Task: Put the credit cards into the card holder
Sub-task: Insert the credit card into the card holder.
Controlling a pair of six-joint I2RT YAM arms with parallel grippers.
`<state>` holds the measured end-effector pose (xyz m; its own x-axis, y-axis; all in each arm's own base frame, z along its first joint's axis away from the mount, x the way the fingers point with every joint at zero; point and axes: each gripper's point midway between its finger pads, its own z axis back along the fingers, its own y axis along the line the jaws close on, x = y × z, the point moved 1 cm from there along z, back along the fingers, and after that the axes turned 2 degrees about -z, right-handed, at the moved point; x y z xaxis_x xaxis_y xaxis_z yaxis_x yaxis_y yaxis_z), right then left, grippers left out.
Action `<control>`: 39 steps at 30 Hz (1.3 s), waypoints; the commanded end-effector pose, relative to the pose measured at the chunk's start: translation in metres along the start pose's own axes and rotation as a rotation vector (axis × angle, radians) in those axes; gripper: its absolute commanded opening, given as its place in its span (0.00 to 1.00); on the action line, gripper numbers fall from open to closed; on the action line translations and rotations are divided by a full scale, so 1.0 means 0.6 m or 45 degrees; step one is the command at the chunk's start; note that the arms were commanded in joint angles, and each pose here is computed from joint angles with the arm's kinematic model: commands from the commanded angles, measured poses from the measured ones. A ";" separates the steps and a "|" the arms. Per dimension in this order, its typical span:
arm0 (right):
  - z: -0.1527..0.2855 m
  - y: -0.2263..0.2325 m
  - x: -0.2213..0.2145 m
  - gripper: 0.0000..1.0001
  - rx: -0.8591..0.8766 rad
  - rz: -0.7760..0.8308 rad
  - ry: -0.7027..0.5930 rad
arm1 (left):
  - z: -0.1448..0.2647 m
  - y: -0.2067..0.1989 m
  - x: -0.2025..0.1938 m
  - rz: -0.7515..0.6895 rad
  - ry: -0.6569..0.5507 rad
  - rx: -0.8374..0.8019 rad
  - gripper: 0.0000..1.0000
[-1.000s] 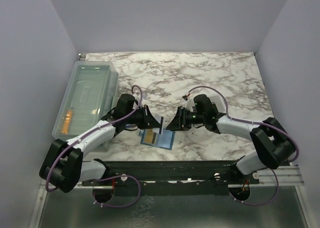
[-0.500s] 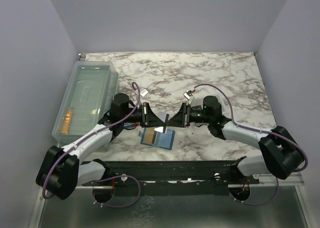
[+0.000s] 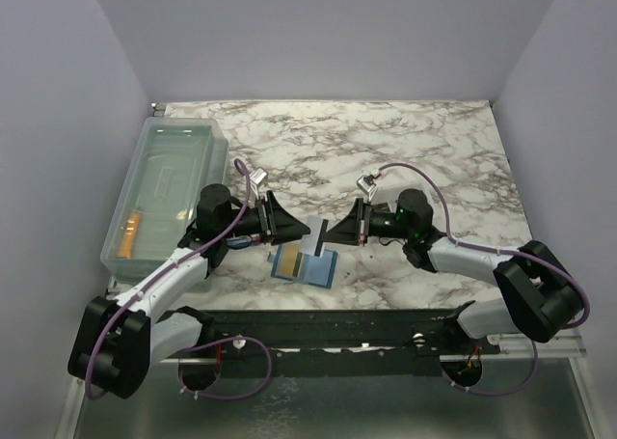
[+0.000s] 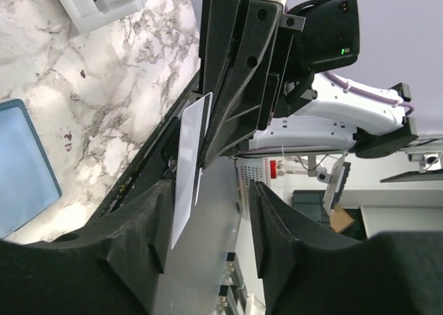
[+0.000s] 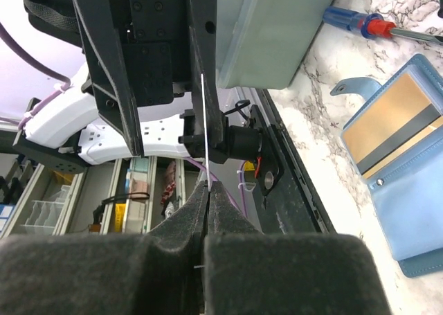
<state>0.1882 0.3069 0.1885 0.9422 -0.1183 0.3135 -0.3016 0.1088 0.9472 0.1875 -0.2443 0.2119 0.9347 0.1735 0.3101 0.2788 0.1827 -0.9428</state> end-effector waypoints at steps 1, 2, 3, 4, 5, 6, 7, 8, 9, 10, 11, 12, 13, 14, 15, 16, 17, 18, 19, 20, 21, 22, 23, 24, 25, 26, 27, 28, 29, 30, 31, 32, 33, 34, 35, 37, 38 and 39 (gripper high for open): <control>0.006 0.018 0.003 0.00 0.052 0.045 -0.007 | 0.007 -0.024 0.006 0.013 -0.017 -0.071 0.47; 0.005 0.019 0.004 0.00 0.055 0.048 -0.007 | 0.006 -0.025 0.007 0.015 -0.018 -0.073 0.43; 0.005 0.019 0.004 0.00 0.058 0.050 -0.004 | 0.006 -0.025 0.008 0.019 -0.019 -0.074 0.39; 0.003 0.020 0.005 0.00 0.062 0.050 0.001 | 0.005 -0.027 0.009 0.018 -0.021 -0.077 0.37; 0.002 0.021 0.006 0.00 0.066 0.051 0.005 | 0.005 -0.029 0.010 0.014 -0.021 -0.080 0.34; 0.001 0.022 0.006 0.00 0.071 0.052 0.010 | 0.005 -0.031 0.011 0.011 -0.019 -0.084 0.30; 0.000 0.022 0.007 0.00 0.076 0.053 0.014 | 0.005 -0.033 0.012 0.007 -0.018 -0.087 0.27; 0.000 0.023 0.007 0.00 0.080 0.055 0.016 | 0.005 -0.033 0.012 0.008 -0.016 -0.087 0.22; -0.001 0.022 0.007 0.00 0.079 0.053 0.017 | 0.004 -0.032 0.012 0.011 -0.012 -0.085 0.16; -0.001 0.022 0.007 0.00 0.078 0.053 0.018 | 0.004 -0.029 0.011 0.016 -0.010 -0.079 0.09; -0.001 0.018 0.006 0.00 0.063 0.049 0.019 | 0.003 -0.021 0.009 0.018 -0.009 -0.055 0.00; 0.001 0.007 0.007 0.00 0.021 0.043 0.016 | 0.004 -0.007 0.009 0.024 -0.006 0.006 0.00; 0.002 -0.014 0.006 0.09 -0.065 0.028 0.010 | 0.005 0.010 0.011 0.003 -0.011 0.095 0.00; 0.005 -0.044 0.009 0.19 -0.206 0.017 -0.006 | 0.010 0.037 0.009 -0.006 -0.005 0.232 0.00; 0.009 -0.070 0.013 0.28 -0.343 0.033 -0.017 | 0.021 0.062 0.006 -0.011 0.006 0.382 0.00; 0.014 -0.096 0.012 0.36 -0.470 0.058 -0.018 | 0.034 0.087 0.006 -0.042 0.009 0.525 0.00; 0.016 -0.112 0.009 0.42 -0.551 0.075 -0.006 | 0.048 0.106 0.003 -0.052 0.024 0.635 0.00; 0.016 -0.127 0.002 0.45 -0.608 0.076 0.017 | 0.058 0.123 -0.004 -0.034 0.048 0.717 0.00; 0.013 -0.135 -0.006 0.46 -0.623 0.069 0.044 | 0.061 0.134 -0.007 -0.021 0.060 0.756 0.00; 0.007 -0.141 -0.016 0.46 -0.624 0.060 0.072 | 0.060 0.141 -0.010 0.002 0.075 0.767 0.00; -0.001 -0.147 -0.025 0.45 -0.627 0.050 0.098 | 0.058 0.148 -0.012 0.031 0.089 0.776 0.00; -0.010 -0.153 -0.033 0.43 -0.640 0.043 0.119 | 0.056 0.155 -0.012 0.047 0.099 0.789 0.00; -0.020 -0.161 -0.042 0.40 -0.667 0.036 0.146 | 0.057 0.166 -0.012 0.062 0.105 0.818 0.00; -0.028 -0.172 -0.052 0.36 -0.706 0.034 0.174 | 0.057 0.174 -0.012 0.070 0.109 0.840 0.00; -0.037 -0.182 -0.064 0.31 -0.748 0.038 0.205 | 0.056 0.180 -0.012 0.077 0.113 0.853 0.00; -0.043 -0.192 -0.076 0.27 -0.786 0.041 0.239 | 0.056 0.184 -0.010 0.082 0.112 0.866 0.00; -0.054 -0.195 -0.095 0.23 -0.801 0.055 0.285 | 0.056 0.188 -0.008 0.079 0.111 0.878 0.00; -0.062 -0.197 -0.108 0.21 -0.806 0.065 0.319 | 0.057 0.192 -0.007 0.079 0.111 0.890 0.00; -0.068 -0.200 -0.118 0.19 -0.815 0.075 0.342 | 0.057 0.196 -0.007 0.078 0.113 0.902 0.00; -0.067 -0.206 -0.131 0.16 -0.844 0.074 0.369 | 0.056 0.199 -0.006 0.078 0.117 0.904 0.00; -0.065 -0.211 -0.142 0.14 -0.871 0.078 0.391 | 0.055 0.201 -0.007 0.081 0.122 0.904 0.00; -0.062 -0.216 -0.149 0.11 -0.893 0.079 0.405 | 0.054 0.204 -0.007 0.084 0.126 0.905 0.00; -0.058 -0.222 -0.156 0.10 -0.914 0.078 0.418 | 0.053 0.206 -0.008 0.088 0.130 0.904 0.00; -0.053 -0.228 -0.161 0.09 -0.932 0.076 0.427 | 0.051 0.207 -0.008 0.091 0.132 0.898 0.00; -0.046 -0.235 -0.166 0.08 -0.958 0.072 0.432 | 0.050 0.209 -0.009 0.101 0.134 0.893 0.00; -0.031 -0.248 -0.175 0.05 -1.004 0.064 0.446 | 0.046 0.210 -0.010 0.115 0.133 0.880 0.00; -0.023 -0.257 -0.174 0.02 -1.051 0.064 0.434 | 0.045 0.211 -0.011 0.122 0.131 0.871 0.00; -0.010 -0.267 -0.171 0.01 -1.125 0.060 0.406 | 0.043 0.210 -0.011 0.130 0.126 0.861 0.00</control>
<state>0.1384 0.3386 0.0320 0.9580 0.1982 0.2072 -0.2860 0.7111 0.6423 0.2068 -0.1956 0.0959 0.9760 0.1304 0.1746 0.0189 0.7473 -0.6642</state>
